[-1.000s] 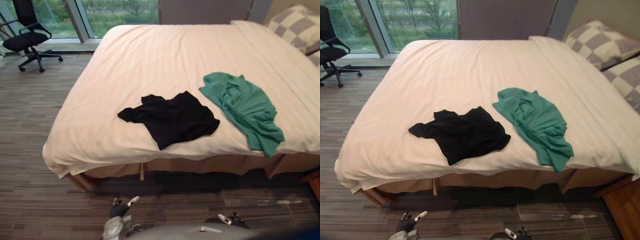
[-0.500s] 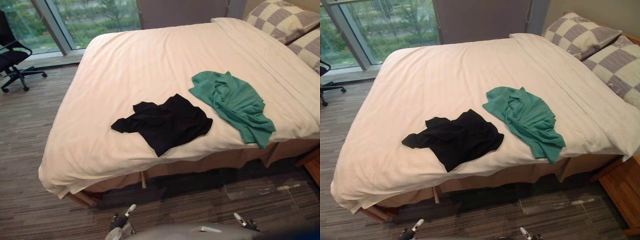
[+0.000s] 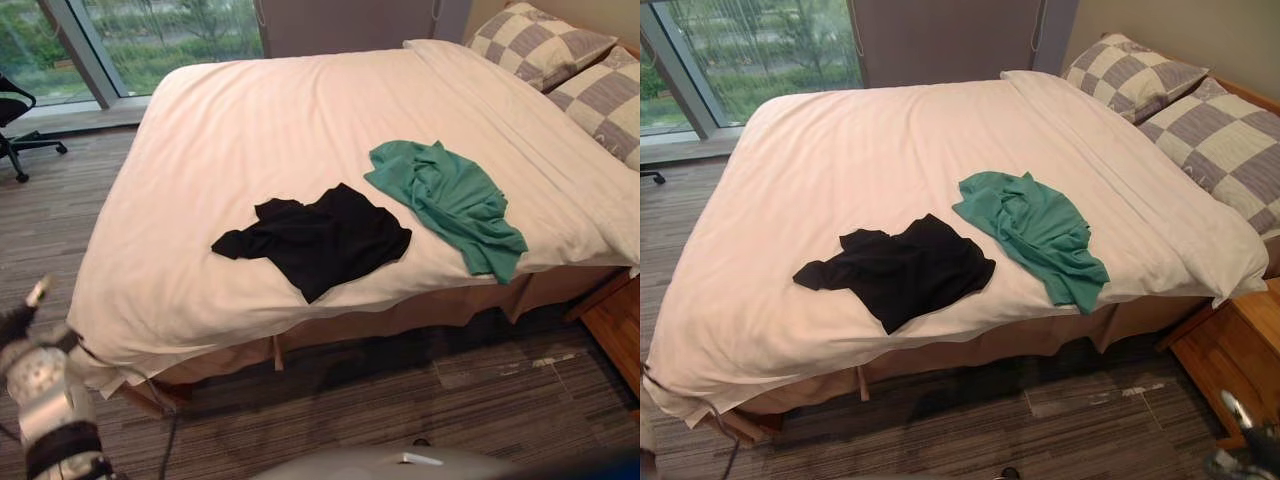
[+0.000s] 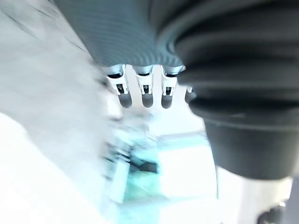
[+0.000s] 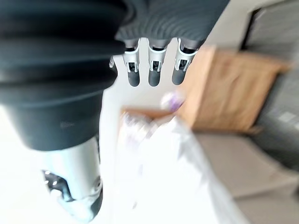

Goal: Tidy the bed and pick cloth on bed and put in laundry

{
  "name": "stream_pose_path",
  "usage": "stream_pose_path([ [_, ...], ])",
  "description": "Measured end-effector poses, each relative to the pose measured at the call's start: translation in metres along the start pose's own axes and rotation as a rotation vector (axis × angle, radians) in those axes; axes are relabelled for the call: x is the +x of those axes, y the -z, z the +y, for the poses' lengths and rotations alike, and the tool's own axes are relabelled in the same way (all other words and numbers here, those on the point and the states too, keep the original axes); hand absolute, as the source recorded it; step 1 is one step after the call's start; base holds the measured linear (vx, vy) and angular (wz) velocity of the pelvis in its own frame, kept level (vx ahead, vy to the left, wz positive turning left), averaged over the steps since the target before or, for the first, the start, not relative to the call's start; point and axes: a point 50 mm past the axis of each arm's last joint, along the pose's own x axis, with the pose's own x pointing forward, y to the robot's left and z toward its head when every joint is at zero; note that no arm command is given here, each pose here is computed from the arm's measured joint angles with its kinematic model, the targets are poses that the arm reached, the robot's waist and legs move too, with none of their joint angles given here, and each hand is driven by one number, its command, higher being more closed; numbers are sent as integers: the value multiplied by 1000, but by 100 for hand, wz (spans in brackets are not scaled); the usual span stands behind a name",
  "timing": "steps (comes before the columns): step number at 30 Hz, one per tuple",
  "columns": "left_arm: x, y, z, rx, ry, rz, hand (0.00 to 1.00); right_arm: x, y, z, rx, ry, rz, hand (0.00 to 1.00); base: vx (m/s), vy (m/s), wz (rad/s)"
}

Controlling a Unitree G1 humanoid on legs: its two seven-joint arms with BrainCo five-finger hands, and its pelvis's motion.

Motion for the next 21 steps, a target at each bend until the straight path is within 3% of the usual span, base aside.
stream_pose_path([
  [3,9,-46,-9,153,133,-316,0,8,-16,9,-88,-136,-61,0,49,-13,-7],
  [5,8,-51,-12,168,214,-379,0,12,-23,15,-129,-209,-94,0,7,-17,-22],
  [10,-16,-31,-56,251,560,-360,0,19,-48,47,-227,-406,-195,0,-71,-26,-25],
  [11,-24,-23,-79,292,679,-335,0,21,-66,68,-229,-490,-267,0,-75,16,-42],
  [13,-29,-19,-105,343,769,-318,0,17,-71,87,-216,-562,-284,0,-87,24,-22],
  [16,-26,-27,-145,395,821,-320,0,6,-92,121,-183,-679,-377,0,-154,-17,-5],
  [21,-12,-49,-189,385,774,-312,0,-11,-137,147,-63,-722,-567,0,-98,-66,-7],
])
